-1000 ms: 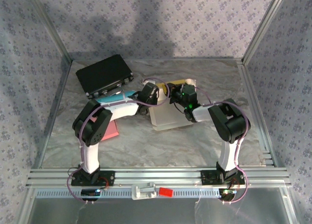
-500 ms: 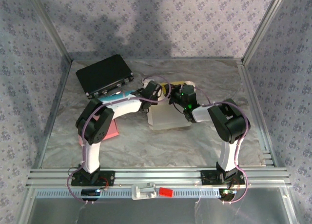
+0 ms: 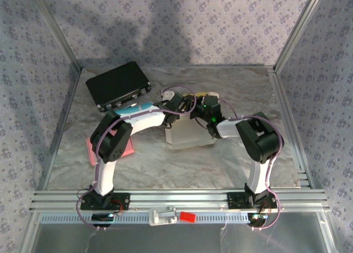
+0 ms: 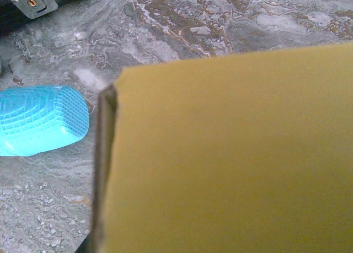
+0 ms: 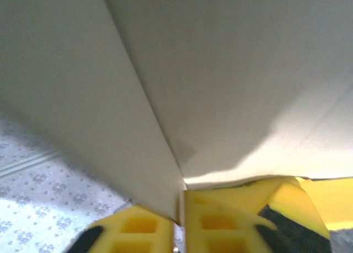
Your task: Fold the paper box
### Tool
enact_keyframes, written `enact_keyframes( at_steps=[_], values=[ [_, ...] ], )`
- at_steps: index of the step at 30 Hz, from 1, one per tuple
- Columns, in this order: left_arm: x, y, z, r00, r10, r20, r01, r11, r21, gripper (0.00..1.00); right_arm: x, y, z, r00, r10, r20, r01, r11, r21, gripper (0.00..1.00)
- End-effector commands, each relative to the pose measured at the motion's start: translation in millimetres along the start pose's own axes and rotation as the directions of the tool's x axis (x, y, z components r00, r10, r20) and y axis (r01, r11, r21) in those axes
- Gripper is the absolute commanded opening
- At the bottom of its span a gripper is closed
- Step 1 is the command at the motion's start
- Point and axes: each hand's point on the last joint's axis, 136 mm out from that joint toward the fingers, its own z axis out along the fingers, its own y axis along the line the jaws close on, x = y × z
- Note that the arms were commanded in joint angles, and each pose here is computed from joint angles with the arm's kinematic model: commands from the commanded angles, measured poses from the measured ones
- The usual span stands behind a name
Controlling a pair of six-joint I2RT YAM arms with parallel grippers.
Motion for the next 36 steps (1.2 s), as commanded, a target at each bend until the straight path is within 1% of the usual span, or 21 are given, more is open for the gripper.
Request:
enact_keyframes(
  at_steps=[1, 3, 4, 6, 7, 9, 11, 14, 16, 18, 19, 22, 26, 28, 32, 33, 36],
  values=[
    [-1.1, 16.1, 1.7, 0.999, 0.040, 0.011, -0.039, 0.997, -0.064, 0.00, 9.3, 6.8, -8.8, 0.998, -0.034, -0.044, 0.037, 0.997, 0.067, 0.28],
    [-4.3, 18.7, -2.8, 0.998, 0.055, 0.014, -0.054, 0.997, -0.061, 0.00, 7.9, 12.9, -20.0, 0.996, -0.080, -0.048, 0.086, 0.989, 0.119, 0.40],
    [-5.7, 22.6, -5.4, 0.998, 0.055, 0.010, -0.054, 0.996, -0.065, 0.00, 4.5, 9.3, -29.2, 0.995, -0.093, -0.034, 0.097, 0.981, 0.166, 0.46],
    [-8.9, 29.2, -10.0, 0.999, 0.051, -0.003, -0.051, 0.996, -0.067, 0.00, -2.3, 15.0, -48.4, 0.993, -0.118, -0.007, 0.117, 0.973, 0.200, 0.52],
    [-10.7, 33.4, -12.8, 0.999, 0.047, -0.010, -0.048, 0.996, -0.070, 0.00, -5.0, 21.6, -56.8, 0.993, -0.121, 0.001, 0.119, 0.974, 0.193, 0.54],
    [-12.4, 40.3, -16.9, 0.998, 0.046, -0.030, -0.048, 0.996, -0.073, 0.00, -14.4, 37.6, -71.8, 0.992, -0.122, 0.021, 0.117, 0.978, 0.170, 0.56],
    [-15.4, 47.7, -20.6, 0.998, 0.043, -0.050, -0.047, 0.995, -0.085, 0.00, -21.4, 51.8, -86.6, 0.989, -0.143, 0.034, 0.134, 0.972, 0.194, 0.57],
    [-21.6, 52.5, -28.6, 0.996, 0.038, -0.083, -0.045, 0.996, -0.076, 0.00, -31.7, 72.1, -107.8, 0.973, -0.229, 0.036, 0.210, 0.935, 0.287, 0.57],
    [-28.5, 55.1, -37.3, 0.995, 0.037, -0.090, -0.044, 0.996, -0.072, 0.00, -40.4, 89.1, -119.2, 0.950, -0.310, 0.034, 0.279, 0.893, 0.354, 0.56],
    [-35.3, 55.4, -45.6, 0.995, 0.034, -0.098, -0.039, 0.998, -0.054, 0.00, -48.3, 107.7, -123.6, 0.927, -0.374, 0.028, 0.333, 0.856, 0.396, 0.52],
    [-40.8, 53.2, -49.6, 0.995, 0.029, -0.095, -0.032, 0.999, -0.037, 0.00, -53.2, 113.0, -124.4, 0.916, -0.401, 0.022, 0.355, 0.834, 0.423, 0.49],
    [-40.2, 55.6, -60.2, 0.989, 0.058, -0.138, -0.062, 0.998, -0.026, 0.00, -63.3, 122.6, -115.8, 0.893, -0.449, -0.013, 0.401, 0.783, 0.475, 0.49],
    [-40.0, 52.3, -68.3, 0.985, 0.060, -0.159, -0.058, 0.998, 0.019, 0.00, -71.9, 112.4, -88.6, 0.900, -0.429, -0.076, 0.406, 0.764, 0.501, 0.45],
    [-40.7, 48.7, -71.8, 0.984, 0.057, -0.167, -0.048, 0.997, 0.054, 0.00, -73.5, 109.0, -75.2, 0.888, -0.448, -0.105, 0.435, 0.742, 0.511, 0.45],
    [-40.8, 42.0, -75.1, 0.981, 0.055, -0.183, -0.036, 0.993, 0.110, 0.00, -81.3, 104.9, -59.2, 0.855, -0.497, -0.145, 0.489, 0.684, 0.541, 0.46],
    [-41.0, 42.0, -75.4, 0.981, 0.052, -0.189, -0.030, 0.993, 0.118, 0.00, -83.7, 98.9, -57.8, 0.855, -0.494, -0.156, 0.489, 0.669, 0.560, 0.46],
    [-41.0, 41.1, -75.7, 0.979, 0.054, -0.197, -0.027, 0.990, 0.141, 0.00, -83.0, 83.1, -52.7, 0.865, -0.467, -0.187, 0.481, 0.661, 0.576, 0.46]
  ],
)
